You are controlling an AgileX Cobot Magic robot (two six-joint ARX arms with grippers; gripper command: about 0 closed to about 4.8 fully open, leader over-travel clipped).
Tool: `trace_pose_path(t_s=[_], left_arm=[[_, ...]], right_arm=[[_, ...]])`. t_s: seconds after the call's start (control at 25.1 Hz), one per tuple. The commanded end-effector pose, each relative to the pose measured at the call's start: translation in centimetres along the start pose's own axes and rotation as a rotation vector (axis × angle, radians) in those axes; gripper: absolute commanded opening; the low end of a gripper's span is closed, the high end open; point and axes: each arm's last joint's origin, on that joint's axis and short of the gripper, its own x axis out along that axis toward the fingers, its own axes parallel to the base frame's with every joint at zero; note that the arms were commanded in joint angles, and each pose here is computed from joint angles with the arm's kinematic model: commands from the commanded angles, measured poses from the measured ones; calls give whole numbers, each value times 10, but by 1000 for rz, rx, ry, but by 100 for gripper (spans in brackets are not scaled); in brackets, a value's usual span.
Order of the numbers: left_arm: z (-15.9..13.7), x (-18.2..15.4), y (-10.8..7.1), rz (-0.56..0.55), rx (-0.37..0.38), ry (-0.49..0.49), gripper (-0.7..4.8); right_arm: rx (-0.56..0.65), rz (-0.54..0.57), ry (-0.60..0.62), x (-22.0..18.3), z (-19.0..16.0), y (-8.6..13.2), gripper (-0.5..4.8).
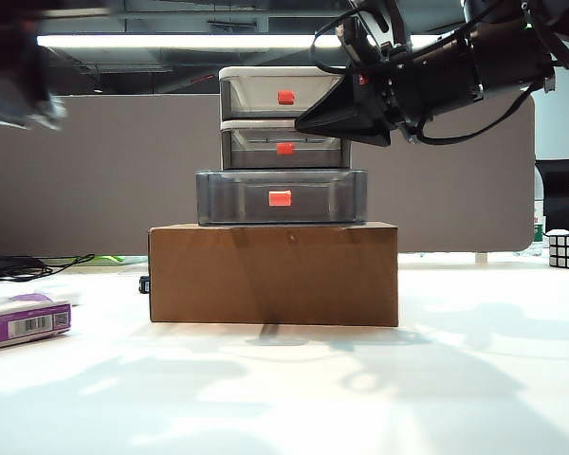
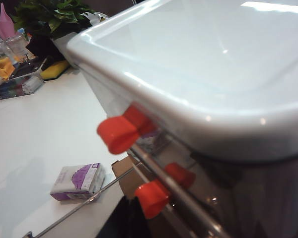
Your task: Open the third layer of the drawer on the table, pick up a pack of napkins on the table and put it in, and finally close the drawer.
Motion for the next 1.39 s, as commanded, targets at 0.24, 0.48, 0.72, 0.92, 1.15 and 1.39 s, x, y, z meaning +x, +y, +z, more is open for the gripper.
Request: trace_pose_path(t_s=[0.24,0.48,0.72,0.92,1.15,1.39], left_arm=[[16,38,58,-160,108,148,-5],[10,66,95,-193,5,272,188],[8,87,94,-348,299,208,234],[-8,111,91,-452,420,275,351],[-22,128,92,-464,503,342,355],[-18,133,94,-398,618,303,377]], right_arm=[[6,35,-23,0,6,4,-6],[10,45,-28,1,6,7,-6],[9,49,-28,2,6,8,-6],[17,56,-12,3,5,9,-6],[31,77,12,3,2,10,-6],[38,98,26,3,1,10,-6]])
